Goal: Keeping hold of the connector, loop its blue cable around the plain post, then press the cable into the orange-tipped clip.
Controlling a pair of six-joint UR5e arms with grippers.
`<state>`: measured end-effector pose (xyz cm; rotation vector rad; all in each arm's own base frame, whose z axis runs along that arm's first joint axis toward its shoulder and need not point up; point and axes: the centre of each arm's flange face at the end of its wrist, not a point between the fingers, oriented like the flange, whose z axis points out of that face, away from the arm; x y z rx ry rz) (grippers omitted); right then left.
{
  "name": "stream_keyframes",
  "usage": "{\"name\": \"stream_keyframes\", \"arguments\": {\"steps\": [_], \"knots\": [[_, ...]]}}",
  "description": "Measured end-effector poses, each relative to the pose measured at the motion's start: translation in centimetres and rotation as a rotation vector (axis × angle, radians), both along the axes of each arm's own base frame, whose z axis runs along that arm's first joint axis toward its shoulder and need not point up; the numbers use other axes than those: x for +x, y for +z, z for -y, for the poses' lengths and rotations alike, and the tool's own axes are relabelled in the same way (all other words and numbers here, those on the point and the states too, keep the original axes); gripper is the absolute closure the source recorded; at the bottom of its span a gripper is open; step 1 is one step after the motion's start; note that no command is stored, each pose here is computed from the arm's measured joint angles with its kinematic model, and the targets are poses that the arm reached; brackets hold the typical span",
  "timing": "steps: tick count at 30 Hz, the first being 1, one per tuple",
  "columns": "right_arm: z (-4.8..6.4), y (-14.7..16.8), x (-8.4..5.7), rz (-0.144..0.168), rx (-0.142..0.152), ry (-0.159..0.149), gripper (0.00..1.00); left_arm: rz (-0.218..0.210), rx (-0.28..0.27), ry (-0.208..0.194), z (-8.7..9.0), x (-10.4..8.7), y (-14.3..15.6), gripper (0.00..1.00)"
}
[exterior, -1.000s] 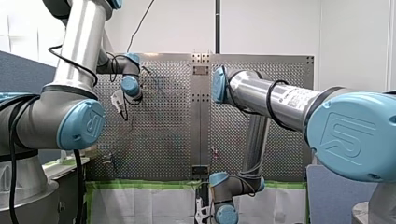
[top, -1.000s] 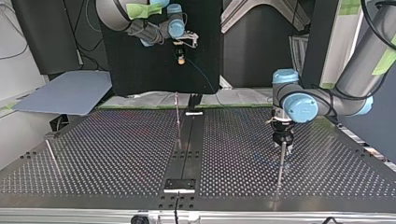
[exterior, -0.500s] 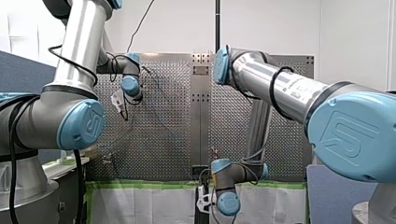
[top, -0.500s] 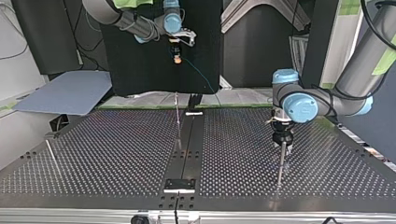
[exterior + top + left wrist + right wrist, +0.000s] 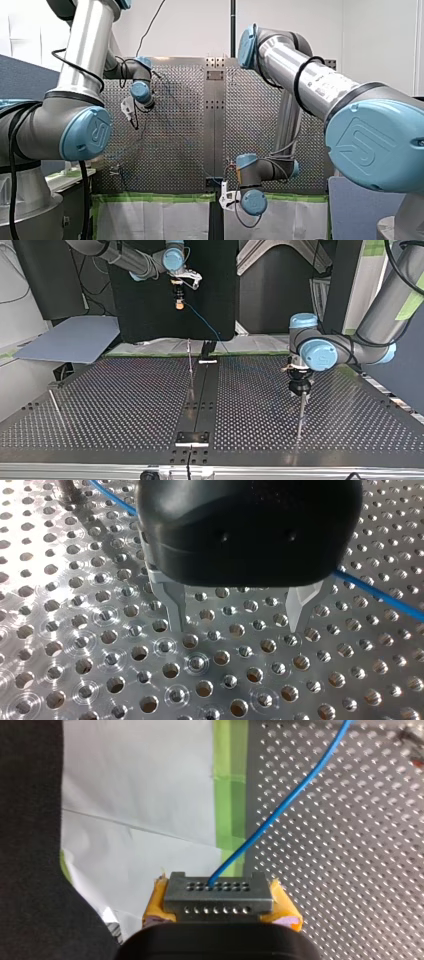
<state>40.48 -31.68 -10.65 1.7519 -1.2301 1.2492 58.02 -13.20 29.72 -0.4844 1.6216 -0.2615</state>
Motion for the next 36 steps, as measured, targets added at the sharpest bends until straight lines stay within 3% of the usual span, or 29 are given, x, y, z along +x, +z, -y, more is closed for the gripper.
{"name": "stream_keyframes", "arguments": {"steps": [8, 18, 27, 36], "knots": [[0.8, 3.2, -1.8, 0.044, -0.059, -0.034, 1.0, -0.001, -0.002, -0.012, 0.4, -0.1, 0.0, 0.0], [4.7, 8.2, -2.2, 0.129, -0.198, -0.073, 1.0, -0.002, -0.005, -0.016, 0.5, -0.1, 0.0, 0.0], [6.5, 12.6, -1.0, 0.195, -0.323, -0.015, 1.0, -0.003, -0.005, -0.016, 0.5, -0.1, 0.0, 0.0], [6.4, 10.3, -0.8, 0.199, -0.347, 0.013, 1.0, -0.003, -0.005, -0.016, 0.5, -0.1, 0.0, 0.0]]}}
